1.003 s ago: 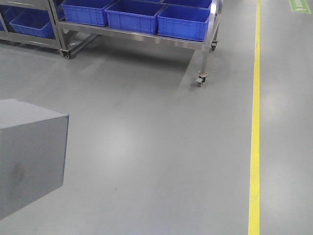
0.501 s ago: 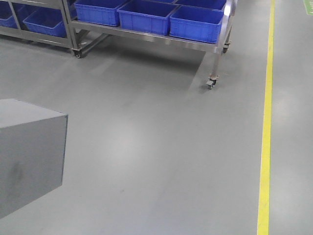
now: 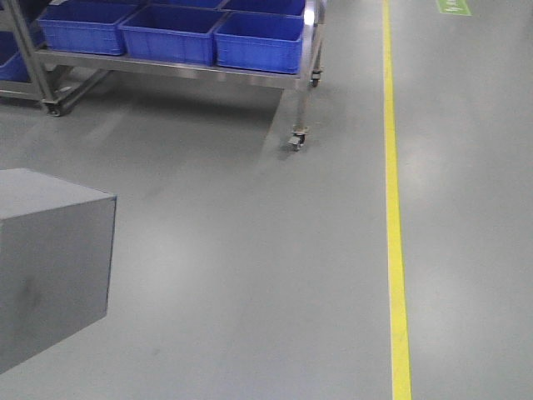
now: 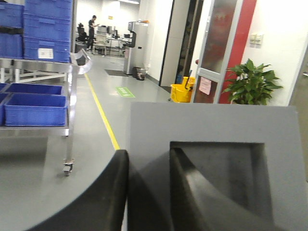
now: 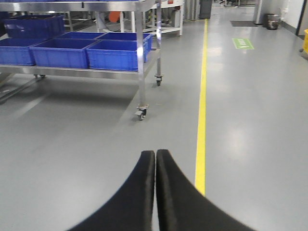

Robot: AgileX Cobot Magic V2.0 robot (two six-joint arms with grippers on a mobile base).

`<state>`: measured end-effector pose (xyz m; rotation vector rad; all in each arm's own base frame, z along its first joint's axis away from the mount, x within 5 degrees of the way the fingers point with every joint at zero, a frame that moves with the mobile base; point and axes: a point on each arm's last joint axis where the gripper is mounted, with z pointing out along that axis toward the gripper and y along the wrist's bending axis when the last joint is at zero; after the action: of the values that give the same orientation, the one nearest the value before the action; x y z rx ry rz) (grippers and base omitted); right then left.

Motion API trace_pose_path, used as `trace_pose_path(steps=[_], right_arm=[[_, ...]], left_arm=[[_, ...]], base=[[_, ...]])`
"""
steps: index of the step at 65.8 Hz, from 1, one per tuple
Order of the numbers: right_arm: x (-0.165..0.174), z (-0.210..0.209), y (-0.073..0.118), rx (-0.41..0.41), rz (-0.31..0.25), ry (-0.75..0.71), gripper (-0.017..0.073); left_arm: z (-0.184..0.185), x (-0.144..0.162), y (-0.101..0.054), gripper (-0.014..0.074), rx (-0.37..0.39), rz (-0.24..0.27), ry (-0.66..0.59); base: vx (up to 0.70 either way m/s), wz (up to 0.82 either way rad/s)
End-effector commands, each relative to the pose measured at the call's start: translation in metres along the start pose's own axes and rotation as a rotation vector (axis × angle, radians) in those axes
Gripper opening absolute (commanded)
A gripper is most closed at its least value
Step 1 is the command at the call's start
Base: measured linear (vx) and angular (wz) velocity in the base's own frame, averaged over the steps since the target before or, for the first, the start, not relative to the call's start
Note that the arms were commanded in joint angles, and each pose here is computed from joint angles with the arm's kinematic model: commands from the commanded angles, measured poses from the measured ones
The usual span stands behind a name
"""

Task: Sort gray base to blue bin
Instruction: 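Drive the base away from the table holding the block in the left gripper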

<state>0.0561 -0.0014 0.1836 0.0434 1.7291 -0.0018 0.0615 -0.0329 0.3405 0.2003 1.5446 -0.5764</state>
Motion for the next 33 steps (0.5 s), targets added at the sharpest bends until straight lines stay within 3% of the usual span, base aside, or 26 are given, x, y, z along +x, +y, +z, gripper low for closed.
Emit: trace_pose_path(steps=[1,33], right_arm=[[-0.0053,0.0012,-0.0002,0.003,-0.016,-0.053,-0.0005],[-0.0053,0.0012,-0.0002,0.003,-0.016,-0.053,-0.0005]], left_arm=[[-0.0016,-0.0187,-0.0046,-0.0006,0.033,-0.007,-0.126],[-0.0016,-0.0187,-0.0046,-0.0006,0.033,-0.007,-0.126]], base=[[0.14,-0.29],[0.2,-0.15]])
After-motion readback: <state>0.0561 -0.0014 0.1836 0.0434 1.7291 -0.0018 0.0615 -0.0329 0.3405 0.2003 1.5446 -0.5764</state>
